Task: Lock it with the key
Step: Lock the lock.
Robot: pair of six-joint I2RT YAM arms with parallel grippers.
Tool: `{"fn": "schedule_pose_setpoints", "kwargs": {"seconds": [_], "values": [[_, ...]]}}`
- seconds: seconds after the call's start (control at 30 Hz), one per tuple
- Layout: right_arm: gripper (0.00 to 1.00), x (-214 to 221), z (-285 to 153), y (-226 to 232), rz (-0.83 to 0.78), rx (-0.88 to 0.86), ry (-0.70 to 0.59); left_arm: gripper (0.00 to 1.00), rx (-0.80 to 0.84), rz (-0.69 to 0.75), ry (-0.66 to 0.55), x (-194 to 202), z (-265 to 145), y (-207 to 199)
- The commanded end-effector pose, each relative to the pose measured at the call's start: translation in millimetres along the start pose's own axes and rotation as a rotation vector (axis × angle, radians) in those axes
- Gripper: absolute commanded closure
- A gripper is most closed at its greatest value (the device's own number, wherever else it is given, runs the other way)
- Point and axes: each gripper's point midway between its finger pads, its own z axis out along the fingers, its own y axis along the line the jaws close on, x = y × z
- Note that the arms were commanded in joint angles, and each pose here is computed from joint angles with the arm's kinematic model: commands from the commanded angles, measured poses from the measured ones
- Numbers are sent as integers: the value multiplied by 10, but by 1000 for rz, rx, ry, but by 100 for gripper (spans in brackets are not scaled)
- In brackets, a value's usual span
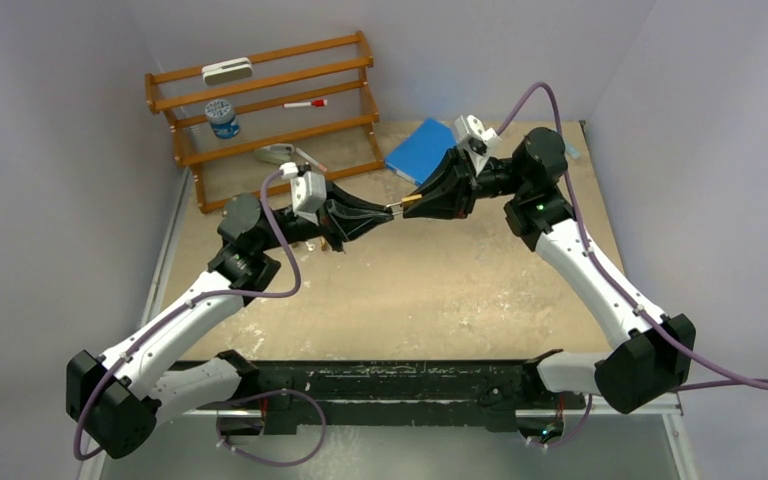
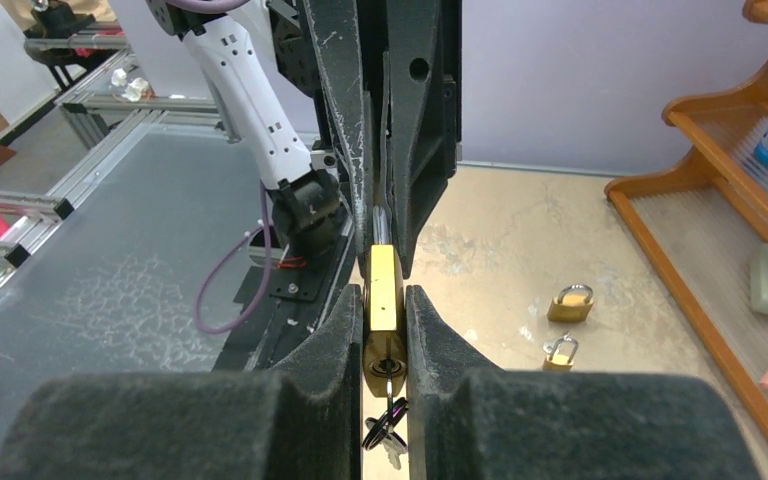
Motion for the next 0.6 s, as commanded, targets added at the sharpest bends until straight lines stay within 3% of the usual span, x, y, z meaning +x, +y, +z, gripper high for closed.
{"fn": "schedule_pose_setpoints", "kwargs": {"seconds": [0.0, 0.57], "values": [[100, -298, 40, -71, -132, 71, -75, 100, 144, 7, -28, -180, 63, -272], [100, -200, 341, -31, -84, -5, -73, 100, 97, 4, -53, -145, 172, -121]]}}
